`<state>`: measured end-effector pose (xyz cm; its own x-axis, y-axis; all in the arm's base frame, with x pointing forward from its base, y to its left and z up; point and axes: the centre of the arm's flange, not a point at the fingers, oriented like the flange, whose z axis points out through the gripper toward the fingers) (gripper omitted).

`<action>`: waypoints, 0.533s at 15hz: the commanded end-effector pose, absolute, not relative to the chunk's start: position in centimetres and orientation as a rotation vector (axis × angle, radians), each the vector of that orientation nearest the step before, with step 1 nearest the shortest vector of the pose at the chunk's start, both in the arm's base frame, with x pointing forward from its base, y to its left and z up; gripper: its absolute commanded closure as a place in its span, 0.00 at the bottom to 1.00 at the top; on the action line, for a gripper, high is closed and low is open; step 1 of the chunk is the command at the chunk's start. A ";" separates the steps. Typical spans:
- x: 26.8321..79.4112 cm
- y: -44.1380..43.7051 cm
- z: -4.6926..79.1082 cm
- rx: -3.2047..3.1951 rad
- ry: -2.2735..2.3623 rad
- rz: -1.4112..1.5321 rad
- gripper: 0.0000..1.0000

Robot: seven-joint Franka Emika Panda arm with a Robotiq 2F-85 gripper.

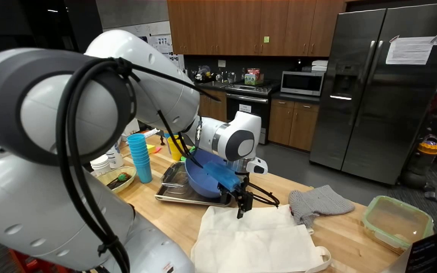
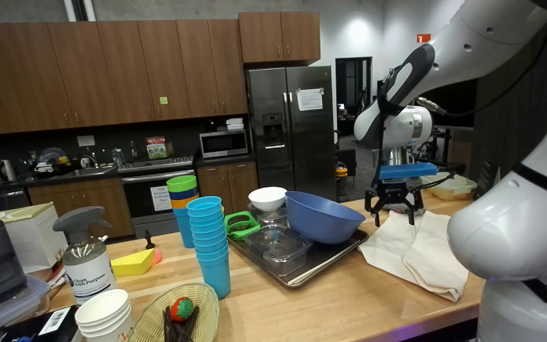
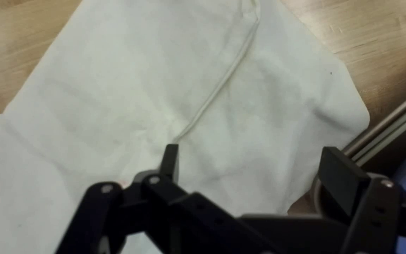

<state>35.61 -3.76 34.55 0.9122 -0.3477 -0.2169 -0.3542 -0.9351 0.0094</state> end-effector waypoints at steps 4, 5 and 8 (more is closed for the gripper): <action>36.0 -3.1 33.8 -2.996 0.646 0.345 0.00; 36.2 -2.8 33.9 -2.977 0.655 0.358 0.00; 36.4 -2.5 34.3 -2.951 0.663 0.383 0.00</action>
<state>35.78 -3.05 33.87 0.8879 -0.3893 -0.2450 -0.4076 -0.9127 -0.0269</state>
